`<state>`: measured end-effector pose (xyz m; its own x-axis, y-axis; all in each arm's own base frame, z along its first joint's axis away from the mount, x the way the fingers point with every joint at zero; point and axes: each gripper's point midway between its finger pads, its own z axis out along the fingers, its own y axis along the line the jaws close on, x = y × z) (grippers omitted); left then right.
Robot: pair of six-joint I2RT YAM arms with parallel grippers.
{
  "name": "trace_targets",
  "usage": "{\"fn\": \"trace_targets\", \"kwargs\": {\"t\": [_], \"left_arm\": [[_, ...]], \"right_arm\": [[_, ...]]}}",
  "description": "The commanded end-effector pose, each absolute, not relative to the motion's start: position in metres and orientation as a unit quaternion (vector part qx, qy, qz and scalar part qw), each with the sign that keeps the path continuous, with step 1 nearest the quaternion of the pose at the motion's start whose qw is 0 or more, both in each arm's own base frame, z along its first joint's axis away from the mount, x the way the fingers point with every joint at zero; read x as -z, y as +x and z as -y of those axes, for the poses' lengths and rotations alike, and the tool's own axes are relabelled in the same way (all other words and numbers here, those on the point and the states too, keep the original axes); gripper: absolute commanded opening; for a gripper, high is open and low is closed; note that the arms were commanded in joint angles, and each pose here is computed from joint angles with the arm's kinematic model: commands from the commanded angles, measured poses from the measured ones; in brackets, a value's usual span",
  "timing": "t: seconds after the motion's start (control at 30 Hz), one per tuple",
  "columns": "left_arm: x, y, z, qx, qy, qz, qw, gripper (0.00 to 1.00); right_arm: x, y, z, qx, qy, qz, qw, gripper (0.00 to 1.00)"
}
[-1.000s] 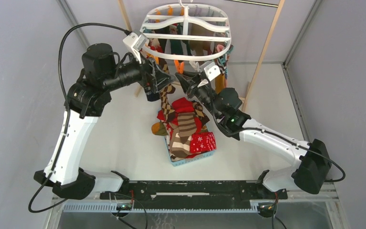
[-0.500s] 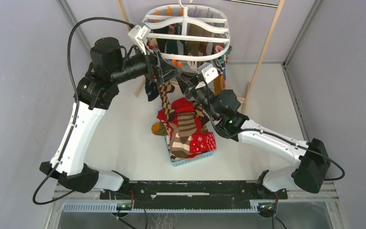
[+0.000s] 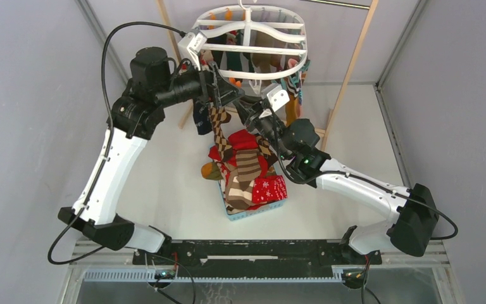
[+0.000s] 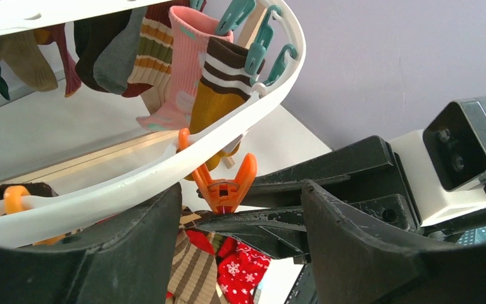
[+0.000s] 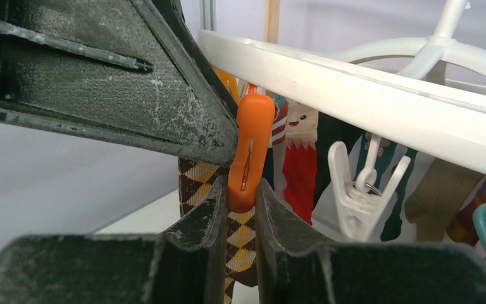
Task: Clip the socks to the hanger
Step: Open the clamp at the hanger.
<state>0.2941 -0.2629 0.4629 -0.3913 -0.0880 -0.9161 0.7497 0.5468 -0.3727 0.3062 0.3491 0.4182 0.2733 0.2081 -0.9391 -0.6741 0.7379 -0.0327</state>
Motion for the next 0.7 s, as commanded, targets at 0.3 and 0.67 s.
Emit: {"fn": "trace_targets", "kwargs": {"t": [0.3,0.67], "left_arm": [[-0.512,0.313,0.265,0.461,0.232,-0.654,0.553,0.58],[-0.509,0.320,0.267,0.473,0.238,-0.651,0.544,0.36]], "right_arm": [[-0.448,0.265,-0.367,-0.357,-0.271,-0.477,0.756,0.00],[-0.446,0.263,-0.370,-0.368,-0.279,-0.475,0.749,0.00]]}}
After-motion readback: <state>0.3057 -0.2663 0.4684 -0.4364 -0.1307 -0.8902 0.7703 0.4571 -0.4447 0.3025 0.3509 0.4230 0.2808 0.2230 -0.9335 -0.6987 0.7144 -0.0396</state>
